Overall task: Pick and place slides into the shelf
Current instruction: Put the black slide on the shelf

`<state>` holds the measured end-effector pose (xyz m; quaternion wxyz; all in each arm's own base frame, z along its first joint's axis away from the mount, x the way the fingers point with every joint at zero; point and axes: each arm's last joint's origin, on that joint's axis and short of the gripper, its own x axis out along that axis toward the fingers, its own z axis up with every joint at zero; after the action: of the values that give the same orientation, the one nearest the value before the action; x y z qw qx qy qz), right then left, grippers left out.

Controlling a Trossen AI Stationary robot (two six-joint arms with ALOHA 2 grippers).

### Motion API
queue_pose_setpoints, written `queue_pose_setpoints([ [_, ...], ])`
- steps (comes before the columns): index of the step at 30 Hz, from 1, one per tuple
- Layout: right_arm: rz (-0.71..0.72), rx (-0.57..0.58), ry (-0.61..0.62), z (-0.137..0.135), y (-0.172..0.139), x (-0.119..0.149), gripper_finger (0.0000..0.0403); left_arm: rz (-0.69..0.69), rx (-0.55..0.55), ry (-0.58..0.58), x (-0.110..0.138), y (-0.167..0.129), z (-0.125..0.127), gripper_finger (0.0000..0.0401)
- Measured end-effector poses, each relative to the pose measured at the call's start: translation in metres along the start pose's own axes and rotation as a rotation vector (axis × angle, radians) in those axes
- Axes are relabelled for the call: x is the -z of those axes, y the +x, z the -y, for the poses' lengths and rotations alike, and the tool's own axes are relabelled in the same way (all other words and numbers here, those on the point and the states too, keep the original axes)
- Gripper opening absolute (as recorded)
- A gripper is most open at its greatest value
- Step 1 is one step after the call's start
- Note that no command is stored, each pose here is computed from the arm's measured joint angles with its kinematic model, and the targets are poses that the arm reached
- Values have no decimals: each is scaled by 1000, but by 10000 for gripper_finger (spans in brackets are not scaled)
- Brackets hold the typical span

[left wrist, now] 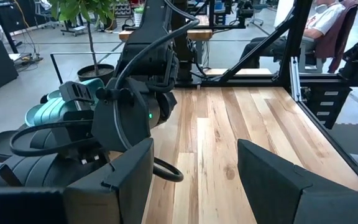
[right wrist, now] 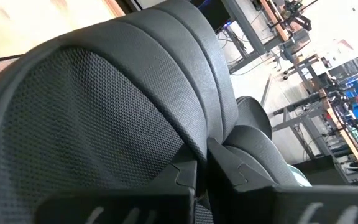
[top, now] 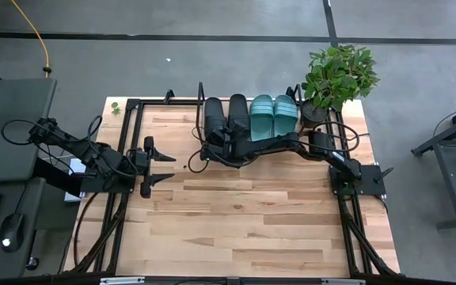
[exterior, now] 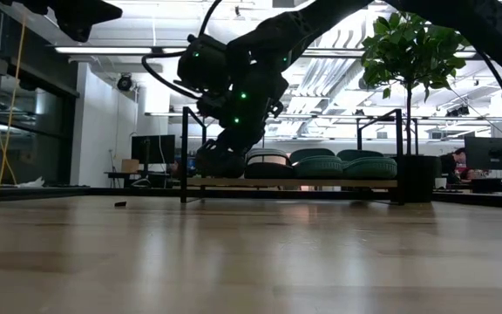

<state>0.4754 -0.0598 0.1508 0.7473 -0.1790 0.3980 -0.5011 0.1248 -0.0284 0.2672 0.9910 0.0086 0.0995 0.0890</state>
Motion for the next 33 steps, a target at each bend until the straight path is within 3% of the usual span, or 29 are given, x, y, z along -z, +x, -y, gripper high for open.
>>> queue_pose_setpoints([
  [9,6,-52,-51,-1,1,-2,18,0,0,-1,0,0,0,215],
  [23,7,-66,-4,3,10,-5,130,0,0,-1,0,0,0,215],
  [33,13,-23,-73,5,-1,-12,164,-1,0,-1,0,0,0,215],
])
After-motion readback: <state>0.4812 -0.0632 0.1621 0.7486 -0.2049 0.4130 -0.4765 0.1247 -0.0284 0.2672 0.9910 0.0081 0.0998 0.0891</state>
